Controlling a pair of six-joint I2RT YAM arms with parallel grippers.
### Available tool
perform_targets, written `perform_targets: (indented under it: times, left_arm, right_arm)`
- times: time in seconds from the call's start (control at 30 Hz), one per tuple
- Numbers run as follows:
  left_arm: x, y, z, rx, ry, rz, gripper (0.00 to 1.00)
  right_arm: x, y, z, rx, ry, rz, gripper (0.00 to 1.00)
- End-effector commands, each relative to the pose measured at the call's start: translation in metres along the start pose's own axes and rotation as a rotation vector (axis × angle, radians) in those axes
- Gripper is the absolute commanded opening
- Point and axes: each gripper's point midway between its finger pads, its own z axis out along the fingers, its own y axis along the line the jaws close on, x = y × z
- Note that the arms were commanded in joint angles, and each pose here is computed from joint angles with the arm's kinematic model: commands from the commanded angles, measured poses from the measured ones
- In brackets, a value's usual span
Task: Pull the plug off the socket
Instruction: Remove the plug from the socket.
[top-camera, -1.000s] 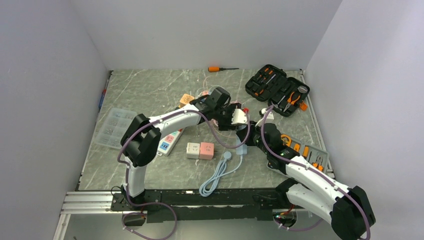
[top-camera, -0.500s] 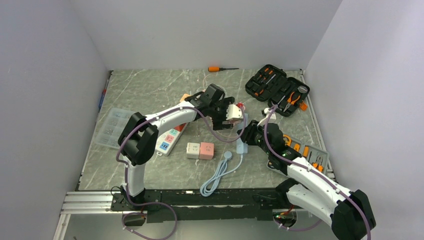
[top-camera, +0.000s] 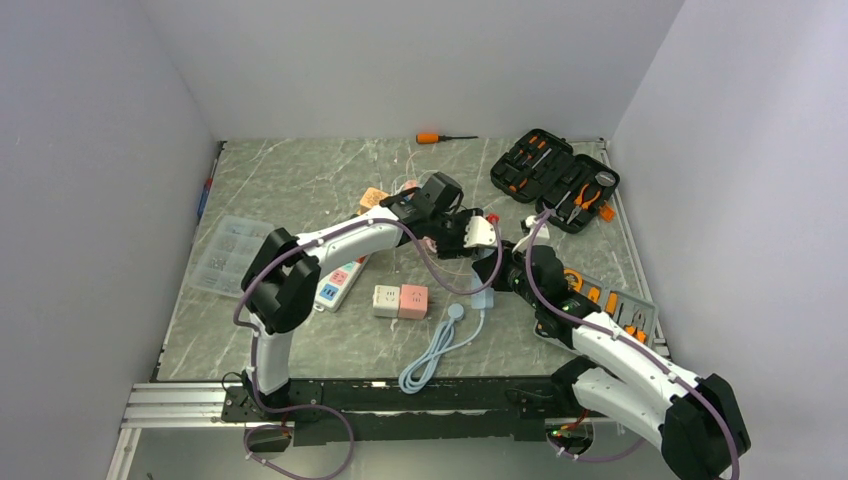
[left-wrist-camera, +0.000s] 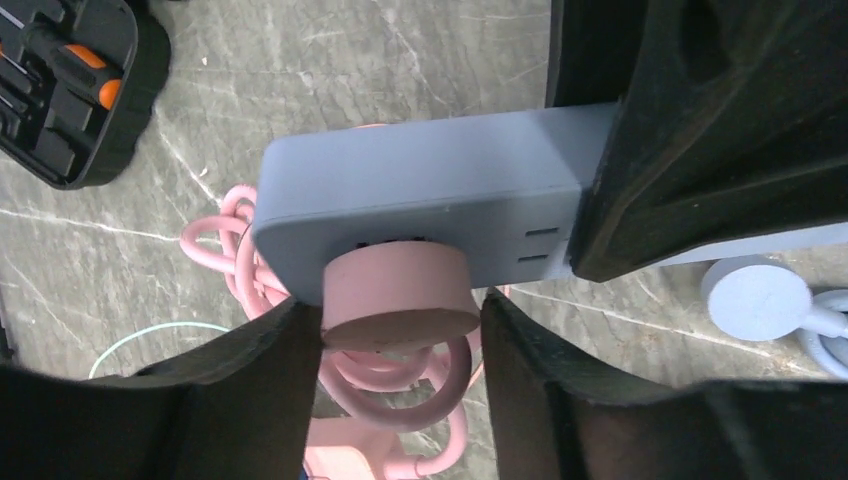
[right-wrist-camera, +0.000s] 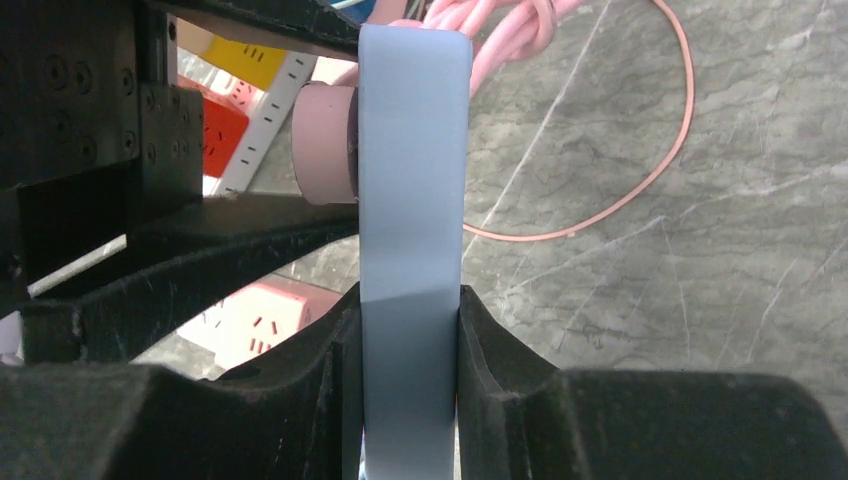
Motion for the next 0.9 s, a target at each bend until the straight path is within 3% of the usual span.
perform_targets:
  times: [0.0,0.07,0.13,0.53,0.57,0.6,0.63,0.73,0.8,0.87]
  left_arm:
    - [0.000,-0.001,0.006,0.004,0.004,-0.011,0.46]
    - [0.004,0.004,0.004,-0.033,0.023,-0.027,0.17]
    - [0.007,0.010,0.001,-0.082,0.043,-0.030,0.00]
    - [-0.004,0.010,-0.022,-0.085,0.004,-0.129,0.00]
    - [-0.006,0.007,-0.023,-0.070,-0.002,-0.140,0.12]
    - [-0.008,0.004,-0.023,-0.055,-0.008,-0.151,0.33]
    - [-0.009,0.001,-0.023,-0.042,-0.014,-0.168,0.46]
    - [-0.012,-0.002,-0.027,-0.033,-0.028,-0.197,0.63]
    - [-0.013,-0.001,-0.032,-0.049,-0.025,-0.206,0.83]
    - [-0.015,0.007,-0.044,-0.120,-0.023,-0.204,0.86]
  right_arm:
    - [-0.071,0.057,-0.008,-0.182,-0.208,0.048,0.00]
    - [-0.071,0.055,-0.008,-0.172,-0.207,0.059,0.00]
    - [-0.070,0.052,-0.008,-0.156,-0.205,0.072,0.00]
    - [-0.052,0.035,-0.004,-0.112,-0.178,0.107,0.00]
    - [-0.052,0.036,-0.004,-0.115,-0.179,0.106,0.00]
    - [-0.053,0.037,-0.005,-0.118,-0.180,0.107,0.00]
    - [-0.055,0.039,-0.006,-0.123,-0.184,0.107,0.00]
    - [-0.060,0.043,-0.008,-0.132,-0.191,0.119,0.00]
    - [-0.063,0.044,-0.008,-0.128,-0.190,0.131,0.00]
    - [-0.069,0.048,-0.007,-0.120,-0.185,0.146,0.00]
